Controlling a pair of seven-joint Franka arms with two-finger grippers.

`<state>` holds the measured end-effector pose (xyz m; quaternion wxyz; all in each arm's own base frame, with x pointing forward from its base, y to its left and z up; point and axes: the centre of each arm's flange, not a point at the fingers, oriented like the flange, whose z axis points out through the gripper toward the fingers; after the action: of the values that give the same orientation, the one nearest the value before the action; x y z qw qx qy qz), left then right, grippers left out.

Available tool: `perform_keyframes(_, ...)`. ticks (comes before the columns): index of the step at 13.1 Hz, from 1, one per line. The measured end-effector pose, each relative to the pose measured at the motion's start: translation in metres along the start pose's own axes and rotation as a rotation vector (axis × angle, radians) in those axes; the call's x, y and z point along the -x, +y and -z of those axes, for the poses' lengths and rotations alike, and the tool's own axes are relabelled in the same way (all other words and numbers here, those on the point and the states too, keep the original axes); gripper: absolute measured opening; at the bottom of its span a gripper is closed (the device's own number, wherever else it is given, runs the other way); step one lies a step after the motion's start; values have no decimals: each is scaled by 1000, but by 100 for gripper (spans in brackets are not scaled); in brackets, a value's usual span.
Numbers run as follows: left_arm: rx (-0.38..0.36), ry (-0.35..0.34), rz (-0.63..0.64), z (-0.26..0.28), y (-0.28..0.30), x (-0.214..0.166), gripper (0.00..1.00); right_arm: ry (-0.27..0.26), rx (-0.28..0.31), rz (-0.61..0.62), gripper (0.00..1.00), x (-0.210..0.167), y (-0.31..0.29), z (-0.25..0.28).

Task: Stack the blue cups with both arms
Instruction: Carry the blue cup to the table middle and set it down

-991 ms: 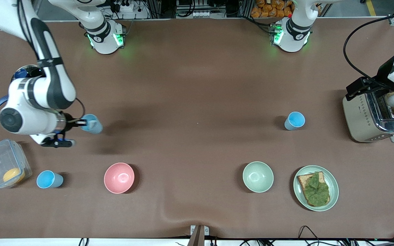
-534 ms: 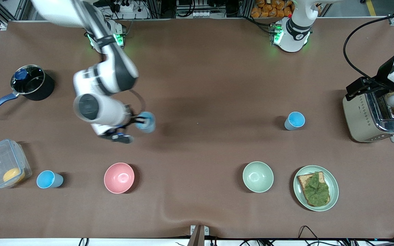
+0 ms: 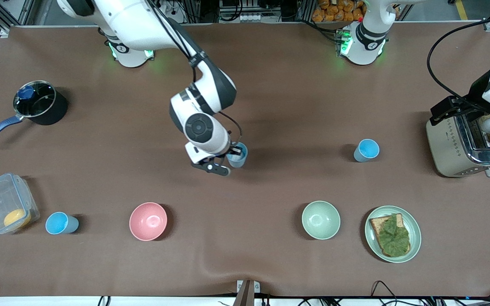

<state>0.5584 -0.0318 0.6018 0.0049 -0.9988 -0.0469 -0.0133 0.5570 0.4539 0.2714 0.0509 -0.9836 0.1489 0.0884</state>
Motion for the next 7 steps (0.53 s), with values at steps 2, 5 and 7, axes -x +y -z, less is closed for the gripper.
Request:
perform_keyframes(2, 0, 0, 0, 0, 0, 0, 100, -2, -44, -8, 3, 9, -14, -12)
perform_keyframes(5, 0, 0, 0, 0, 0, 0, 100, -23, -104, -24, 3, 21, -28, -15)
perform_keyframes(7, 0, 0, 1, 0, 0, 0, 100, -35, -107, -21, 3, 29, -33, -19)
